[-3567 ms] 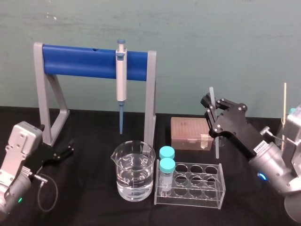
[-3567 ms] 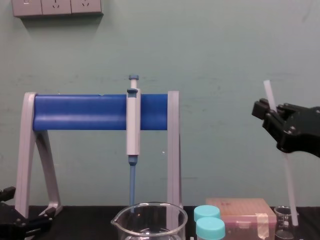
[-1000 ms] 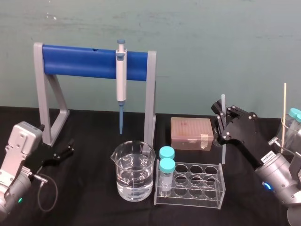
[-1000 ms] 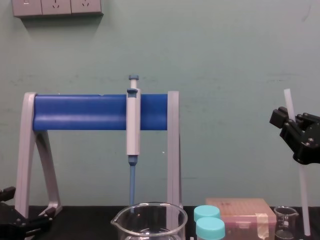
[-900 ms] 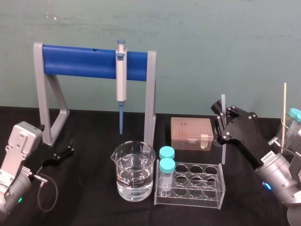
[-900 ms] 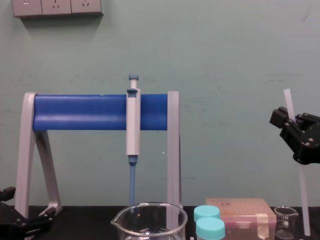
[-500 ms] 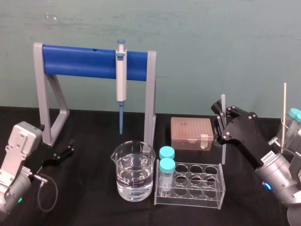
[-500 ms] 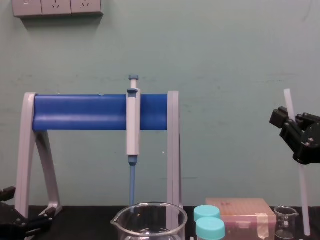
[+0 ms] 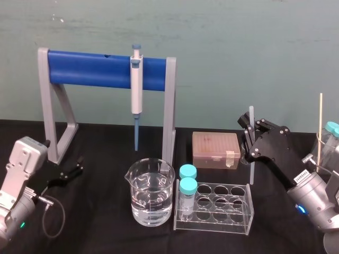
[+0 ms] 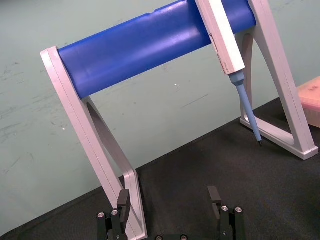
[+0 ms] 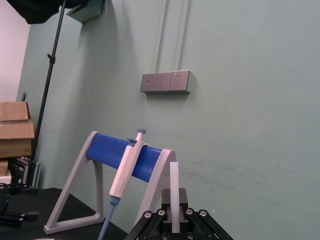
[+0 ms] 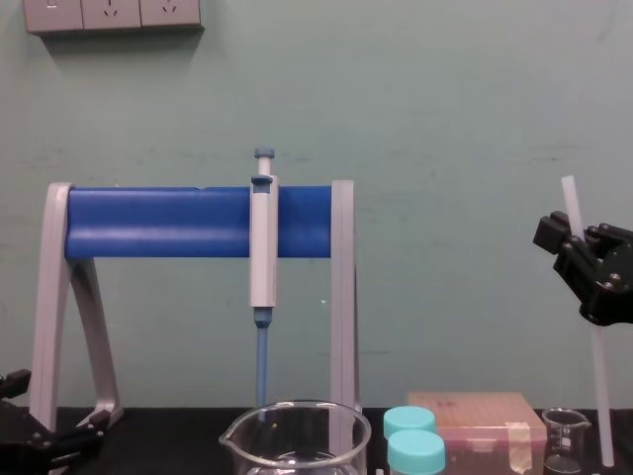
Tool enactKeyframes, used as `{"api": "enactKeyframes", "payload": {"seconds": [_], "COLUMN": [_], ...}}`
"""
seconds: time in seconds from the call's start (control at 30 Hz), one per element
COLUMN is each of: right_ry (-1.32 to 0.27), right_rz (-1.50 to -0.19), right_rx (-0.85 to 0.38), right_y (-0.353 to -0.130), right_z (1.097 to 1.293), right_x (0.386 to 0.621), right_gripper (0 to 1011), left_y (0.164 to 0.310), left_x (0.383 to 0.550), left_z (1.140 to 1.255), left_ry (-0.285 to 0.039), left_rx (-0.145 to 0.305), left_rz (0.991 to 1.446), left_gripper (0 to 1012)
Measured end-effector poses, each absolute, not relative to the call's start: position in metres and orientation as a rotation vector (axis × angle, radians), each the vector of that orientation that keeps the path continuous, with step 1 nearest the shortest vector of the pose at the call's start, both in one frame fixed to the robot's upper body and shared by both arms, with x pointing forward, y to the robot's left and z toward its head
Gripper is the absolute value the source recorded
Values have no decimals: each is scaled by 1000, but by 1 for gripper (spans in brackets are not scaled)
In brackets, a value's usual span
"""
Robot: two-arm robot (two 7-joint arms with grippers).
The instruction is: Pick up the stirring rod with one hand, then place it down.
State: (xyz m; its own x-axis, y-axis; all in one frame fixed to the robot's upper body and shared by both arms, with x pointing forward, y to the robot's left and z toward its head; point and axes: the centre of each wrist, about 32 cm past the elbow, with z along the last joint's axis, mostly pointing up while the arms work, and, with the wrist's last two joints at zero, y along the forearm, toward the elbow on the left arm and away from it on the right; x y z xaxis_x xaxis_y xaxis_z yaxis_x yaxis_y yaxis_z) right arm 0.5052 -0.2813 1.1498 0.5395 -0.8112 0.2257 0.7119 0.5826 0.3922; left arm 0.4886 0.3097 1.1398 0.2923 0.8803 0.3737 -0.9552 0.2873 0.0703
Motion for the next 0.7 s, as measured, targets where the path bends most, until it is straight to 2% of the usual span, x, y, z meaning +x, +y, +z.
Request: {"api": "enactKeyframes", "payload": {"seconds": [0.7], "right_ry": [-407], "right_rz": [-918], "right_rx": [267], "right_y": [-281], "right_z": [1150], "right_x": [505], "right_gripper": [66], "left_y": [310], "left_x": [489], "left_z": [1140], "left_ry": [-285], "left_rx": [304], "left_rz": [1248], "left_gripper": [1001]}}
